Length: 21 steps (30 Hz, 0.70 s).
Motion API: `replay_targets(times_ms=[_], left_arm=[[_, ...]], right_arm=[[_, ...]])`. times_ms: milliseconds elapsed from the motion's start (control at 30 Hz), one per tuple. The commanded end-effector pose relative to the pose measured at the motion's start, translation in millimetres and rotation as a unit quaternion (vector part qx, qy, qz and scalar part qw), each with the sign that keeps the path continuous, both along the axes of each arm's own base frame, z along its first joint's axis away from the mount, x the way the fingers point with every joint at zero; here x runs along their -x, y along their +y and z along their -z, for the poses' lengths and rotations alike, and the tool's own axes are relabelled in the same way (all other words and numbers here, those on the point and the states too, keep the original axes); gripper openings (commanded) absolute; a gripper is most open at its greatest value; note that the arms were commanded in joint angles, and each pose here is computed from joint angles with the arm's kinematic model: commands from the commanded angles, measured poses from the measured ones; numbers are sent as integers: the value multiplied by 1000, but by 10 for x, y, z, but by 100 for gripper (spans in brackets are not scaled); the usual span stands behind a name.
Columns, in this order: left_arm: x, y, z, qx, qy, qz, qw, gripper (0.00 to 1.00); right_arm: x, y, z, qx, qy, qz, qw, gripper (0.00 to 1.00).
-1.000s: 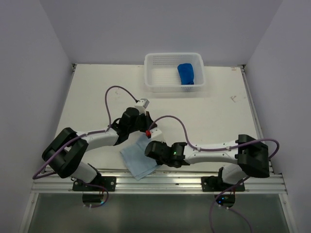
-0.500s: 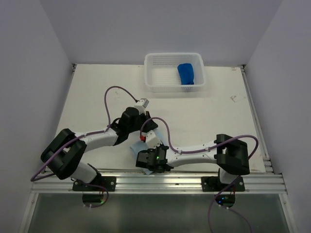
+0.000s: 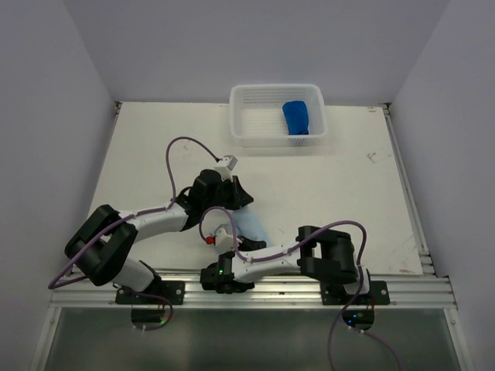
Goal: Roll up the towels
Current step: Roll the towel
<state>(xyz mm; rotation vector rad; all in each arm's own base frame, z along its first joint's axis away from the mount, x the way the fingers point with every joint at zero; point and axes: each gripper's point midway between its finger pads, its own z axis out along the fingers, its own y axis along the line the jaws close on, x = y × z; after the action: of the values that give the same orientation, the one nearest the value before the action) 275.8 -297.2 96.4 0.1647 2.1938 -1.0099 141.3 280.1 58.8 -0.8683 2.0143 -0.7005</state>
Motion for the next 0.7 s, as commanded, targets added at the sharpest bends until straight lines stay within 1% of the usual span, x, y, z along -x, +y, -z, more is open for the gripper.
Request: replay_targets(times_ms=[0,133,467,667], left_arm=[[-102,-126,-406,41,-39,7,998,8],[-74,-180,-441,57,-32,15,998,8],[-31,-284,-429,79,-19,32,996,8],[-37,-444,-505,98,-12,53,994,8]], right_arm=[[-40,30,-199,27,-51,-12,998,0],[-11,85,-198,57,-65,-25,996,0],[51,136,-130,79,-59,-38,994,0],[68,175,-114,106,-63,-48,991,0]])
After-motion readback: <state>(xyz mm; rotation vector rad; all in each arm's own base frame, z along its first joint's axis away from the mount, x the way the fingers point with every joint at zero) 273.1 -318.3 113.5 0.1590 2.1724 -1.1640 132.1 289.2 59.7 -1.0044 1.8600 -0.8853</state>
